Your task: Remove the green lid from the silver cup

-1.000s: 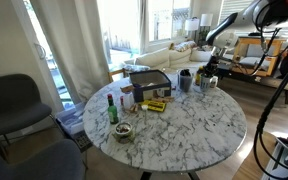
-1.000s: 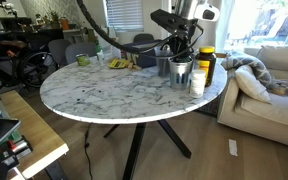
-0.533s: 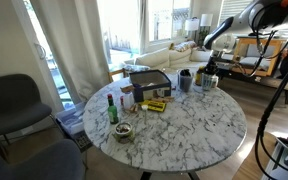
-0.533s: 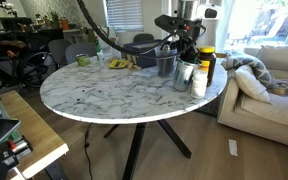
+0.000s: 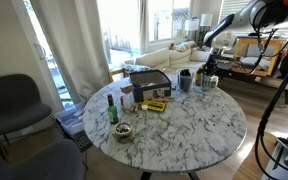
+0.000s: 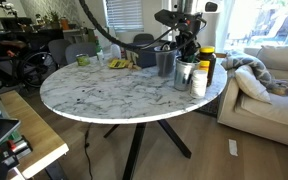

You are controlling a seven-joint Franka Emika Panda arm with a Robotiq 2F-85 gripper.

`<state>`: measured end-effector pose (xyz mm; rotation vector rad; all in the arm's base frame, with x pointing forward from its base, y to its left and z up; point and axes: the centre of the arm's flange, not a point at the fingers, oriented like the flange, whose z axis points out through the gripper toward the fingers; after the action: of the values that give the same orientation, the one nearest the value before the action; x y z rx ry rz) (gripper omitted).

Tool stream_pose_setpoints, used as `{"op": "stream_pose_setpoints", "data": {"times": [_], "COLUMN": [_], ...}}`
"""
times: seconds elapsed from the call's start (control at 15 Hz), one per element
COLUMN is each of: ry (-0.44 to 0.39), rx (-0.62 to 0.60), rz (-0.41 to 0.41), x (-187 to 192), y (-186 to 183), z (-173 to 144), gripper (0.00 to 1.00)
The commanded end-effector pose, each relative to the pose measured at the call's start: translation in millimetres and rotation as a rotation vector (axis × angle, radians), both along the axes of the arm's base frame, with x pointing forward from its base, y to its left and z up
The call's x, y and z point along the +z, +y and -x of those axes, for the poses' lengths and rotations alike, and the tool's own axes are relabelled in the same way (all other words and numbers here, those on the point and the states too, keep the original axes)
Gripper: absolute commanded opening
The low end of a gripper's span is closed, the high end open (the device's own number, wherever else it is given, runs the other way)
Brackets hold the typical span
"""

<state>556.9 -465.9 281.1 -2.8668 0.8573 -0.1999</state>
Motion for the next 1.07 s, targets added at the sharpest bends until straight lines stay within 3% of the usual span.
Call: {"op": "stream_pose_setpoints", "data": {"times": [0.0, 0.47, 0.93, 1.0], "ry": [-0.032, -0.038, 0.009, 0.001], "rx": [0.023, 0.093, -0.043, 0.012], "rz": [-0.014, -0.081, -0.064, -0.068], "x": [25.1, 48.4, 25.2, 33.4], "y": [8.5, 16.5, 1.7, 4.7], "z": [12.7, 15.7, 18.5, 14.6], "gripper": [0.0, 0.0, 0.0, 0.01]}}
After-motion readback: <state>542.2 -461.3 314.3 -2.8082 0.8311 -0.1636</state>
